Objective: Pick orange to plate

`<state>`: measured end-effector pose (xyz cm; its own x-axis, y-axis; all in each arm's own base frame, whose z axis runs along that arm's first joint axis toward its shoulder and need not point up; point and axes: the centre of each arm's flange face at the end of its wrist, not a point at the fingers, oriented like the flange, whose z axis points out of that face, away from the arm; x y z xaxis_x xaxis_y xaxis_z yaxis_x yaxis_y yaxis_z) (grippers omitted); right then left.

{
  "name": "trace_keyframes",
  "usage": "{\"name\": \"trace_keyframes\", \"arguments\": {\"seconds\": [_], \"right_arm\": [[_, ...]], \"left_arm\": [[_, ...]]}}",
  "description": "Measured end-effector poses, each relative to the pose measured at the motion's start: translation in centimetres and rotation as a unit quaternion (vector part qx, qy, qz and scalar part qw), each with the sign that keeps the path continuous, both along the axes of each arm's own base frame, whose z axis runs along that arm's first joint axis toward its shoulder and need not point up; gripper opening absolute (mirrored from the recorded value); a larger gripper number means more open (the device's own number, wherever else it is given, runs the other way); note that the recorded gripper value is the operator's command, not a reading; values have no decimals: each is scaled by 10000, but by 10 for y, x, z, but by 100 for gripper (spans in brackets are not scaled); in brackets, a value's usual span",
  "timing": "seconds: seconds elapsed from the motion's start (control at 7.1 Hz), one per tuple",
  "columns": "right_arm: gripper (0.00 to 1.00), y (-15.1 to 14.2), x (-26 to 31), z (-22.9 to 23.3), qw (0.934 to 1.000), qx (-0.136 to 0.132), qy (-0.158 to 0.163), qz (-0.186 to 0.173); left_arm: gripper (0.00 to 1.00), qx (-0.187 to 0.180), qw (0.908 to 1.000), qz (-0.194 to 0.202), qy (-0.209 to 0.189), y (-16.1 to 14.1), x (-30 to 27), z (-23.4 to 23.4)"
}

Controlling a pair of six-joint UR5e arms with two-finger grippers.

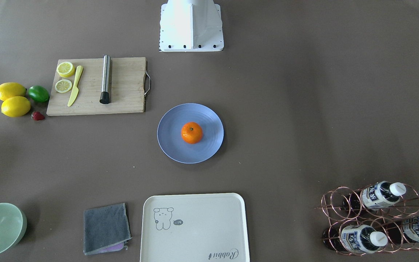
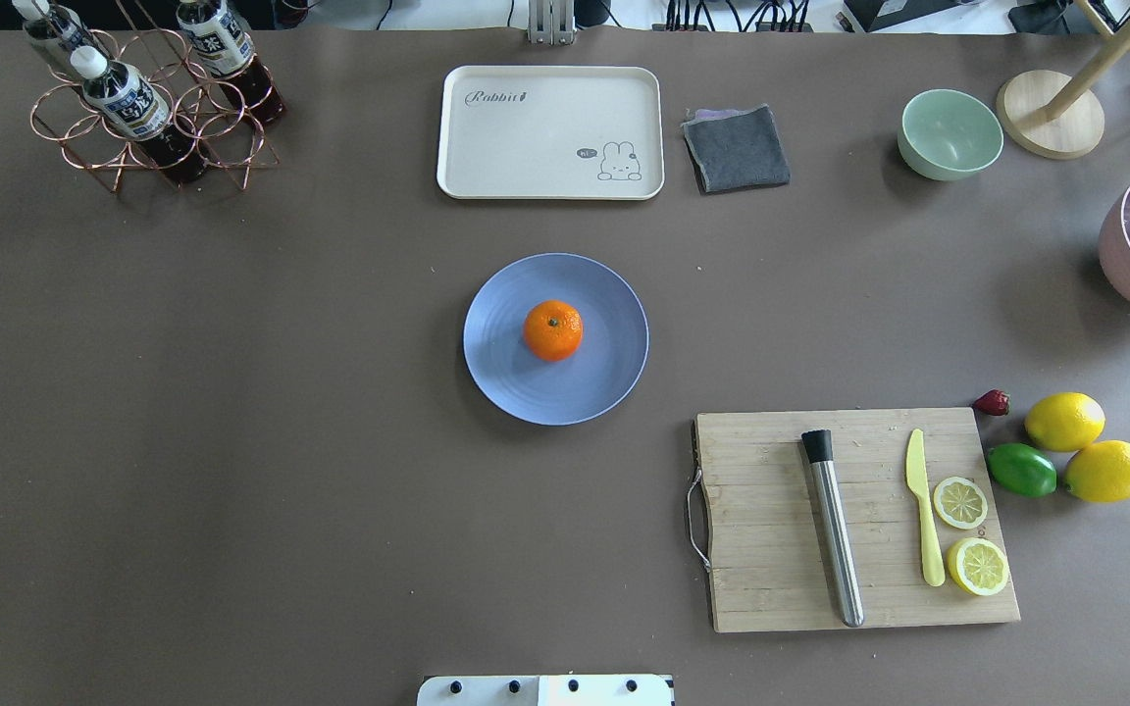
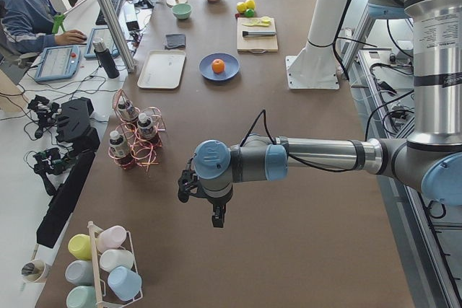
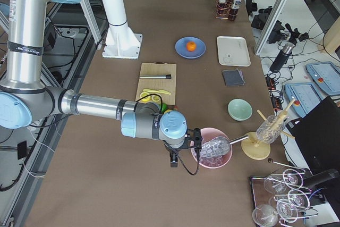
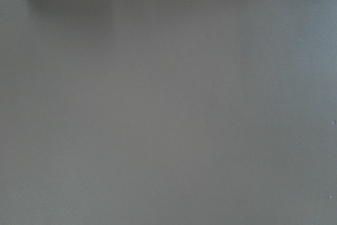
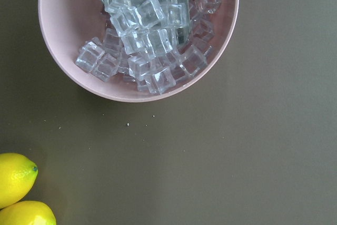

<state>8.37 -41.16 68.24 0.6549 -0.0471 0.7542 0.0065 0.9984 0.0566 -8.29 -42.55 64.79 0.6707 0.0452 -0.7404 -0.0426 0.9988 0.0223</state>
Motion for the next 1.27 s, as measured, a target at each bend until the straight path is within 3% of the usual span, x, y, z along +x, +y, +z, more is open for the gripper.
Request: {"name": "trace_keyframes", "arguments": {"seconds": [1.27], "right_arm": [[100,0,-6,0,10000,-2,-8,-61]], "left_arm": [[98,-28,10000,0,10,2,0,2]]}}
